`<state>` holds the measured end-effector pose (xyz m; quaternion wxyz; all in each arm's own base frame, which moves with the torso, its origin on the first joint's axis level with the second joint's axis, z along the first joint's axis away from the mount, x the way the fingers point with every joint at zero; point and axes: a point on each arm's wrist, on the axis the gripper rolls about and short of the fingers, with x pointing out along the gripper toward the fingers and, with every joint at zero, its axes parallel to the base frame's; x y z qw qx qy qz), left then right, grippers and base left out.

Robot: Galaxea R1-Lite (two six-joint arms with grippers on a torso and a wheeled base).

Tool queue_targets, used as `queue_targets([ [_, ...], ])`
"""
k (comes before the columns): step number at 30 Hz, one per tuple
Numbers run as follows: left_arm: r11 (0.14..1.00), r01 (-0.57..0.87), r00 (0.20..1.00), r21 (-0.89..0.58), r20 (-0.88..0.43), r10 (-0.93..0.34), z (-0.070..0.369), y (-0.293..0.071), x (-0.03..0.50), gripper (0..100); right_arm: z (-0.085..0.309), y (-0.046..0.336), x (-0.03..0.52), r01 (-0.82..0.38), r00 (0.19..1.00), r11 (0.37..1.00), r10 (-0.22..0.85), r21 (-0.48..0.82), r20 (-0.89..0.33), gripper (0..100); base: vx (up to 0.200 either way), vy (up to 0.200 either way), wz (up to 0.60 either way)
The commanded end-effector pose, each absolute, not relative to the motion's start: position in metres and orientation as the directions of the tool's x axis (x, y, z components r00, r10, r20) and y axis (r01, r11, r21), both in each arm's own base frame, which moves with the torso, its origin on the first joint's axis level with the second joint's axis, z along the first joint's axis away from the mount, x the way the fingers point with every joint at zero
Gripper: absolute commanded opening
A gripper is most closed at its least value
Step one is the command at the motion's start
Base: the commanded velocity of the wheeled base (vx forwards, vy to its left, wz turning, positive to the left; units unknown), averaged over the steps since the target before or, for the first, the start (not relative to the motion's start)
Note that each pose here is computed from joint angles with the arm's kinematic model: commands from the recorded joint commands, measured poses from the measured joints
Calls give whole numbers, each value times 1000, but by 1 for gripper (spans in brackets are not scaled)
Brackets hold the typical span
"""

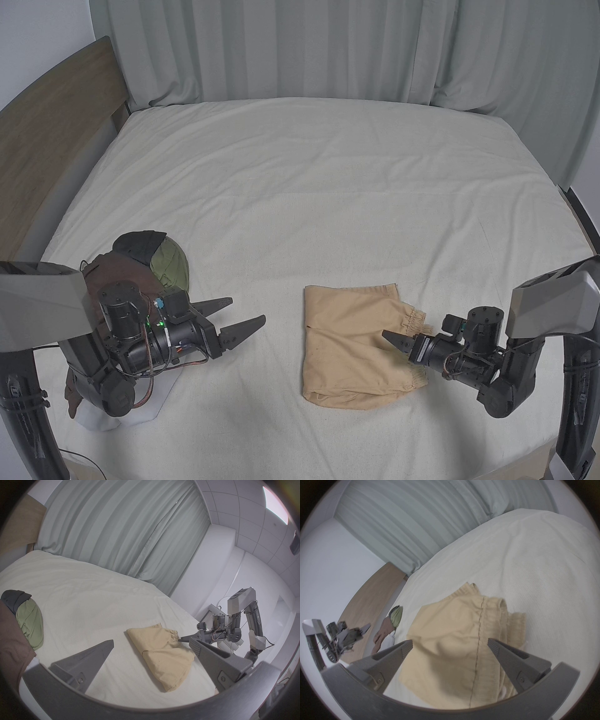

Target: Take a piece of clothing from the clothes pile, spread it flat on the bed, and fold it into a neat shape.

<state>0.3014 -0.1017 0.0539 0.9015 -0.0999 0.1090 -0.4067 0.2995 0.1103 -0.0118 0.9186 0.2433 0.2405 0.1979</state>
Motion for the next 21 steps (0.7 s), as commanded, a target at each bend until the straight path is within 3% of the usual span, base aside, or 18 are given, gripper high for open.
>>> queue_targets([
  [1,649,711,646,-269,-116,-755,53,-102,301,100,14,100,274,-317,778,792,532,522,-335,100,0,0,0],
  [10,649,711,646,-269,-116,-755,53,-102,301,100,3,61,235,-410,689,829,554,380,-467,100,0,0,0],
  [21,649,712,646,-268,-114,-755,54,-102,301,100,-27,62,239,-368,638,840,541,400,-548,100,0,0,0],
])
